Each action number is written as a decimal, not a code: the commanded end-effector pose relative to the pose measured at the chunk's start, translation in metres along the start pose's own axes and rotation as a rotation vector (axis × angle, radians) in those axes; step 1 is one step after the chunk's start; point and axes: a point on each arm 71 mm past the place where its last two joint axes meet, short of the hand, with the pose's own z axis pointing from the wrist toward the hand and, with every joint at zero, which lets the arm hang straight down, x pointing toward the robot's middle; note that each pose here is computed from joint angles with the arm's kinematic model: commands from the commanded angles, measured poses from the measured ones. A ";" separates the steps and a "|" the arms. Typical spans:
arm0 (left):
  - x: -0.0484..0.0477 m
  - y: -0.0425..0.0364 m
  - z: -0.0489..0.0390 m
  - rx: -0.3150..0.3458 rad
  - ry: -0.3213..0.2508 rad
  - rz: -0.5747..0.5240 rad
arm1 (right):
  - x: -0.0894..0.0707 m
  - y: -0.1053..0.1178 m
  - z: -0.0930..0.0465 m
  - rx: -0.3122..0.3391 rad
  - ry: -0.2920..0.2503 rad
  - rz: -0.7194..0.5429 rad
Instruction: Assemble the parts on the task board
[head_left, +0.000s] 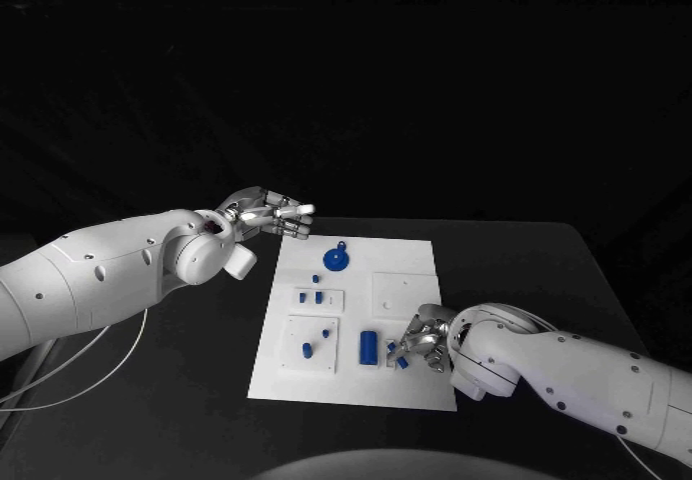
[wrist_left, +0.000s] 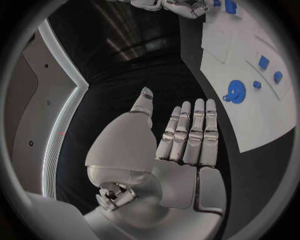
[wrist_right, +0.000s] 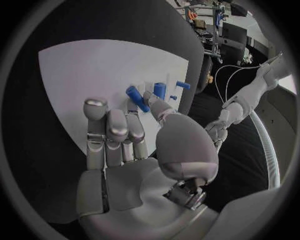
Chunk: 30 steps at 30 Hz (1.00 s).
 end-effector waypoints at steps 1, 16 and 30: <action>0.0024 -0.0008 0.0007 0.004 0.019 -0.004 | 0.002 0.001 0.001 -0.004 0.006 0.003; 0.0028 -0.0001 0.0005 -0.002 0.024 -0.004 | 0.004 0.005 0.008 -0.003 0.005 0.007; 0.0030 0.0005 0.0003 -0.006 0.027 -0.004 | 0.006 0.004 0.011 0.002 0.025 0.000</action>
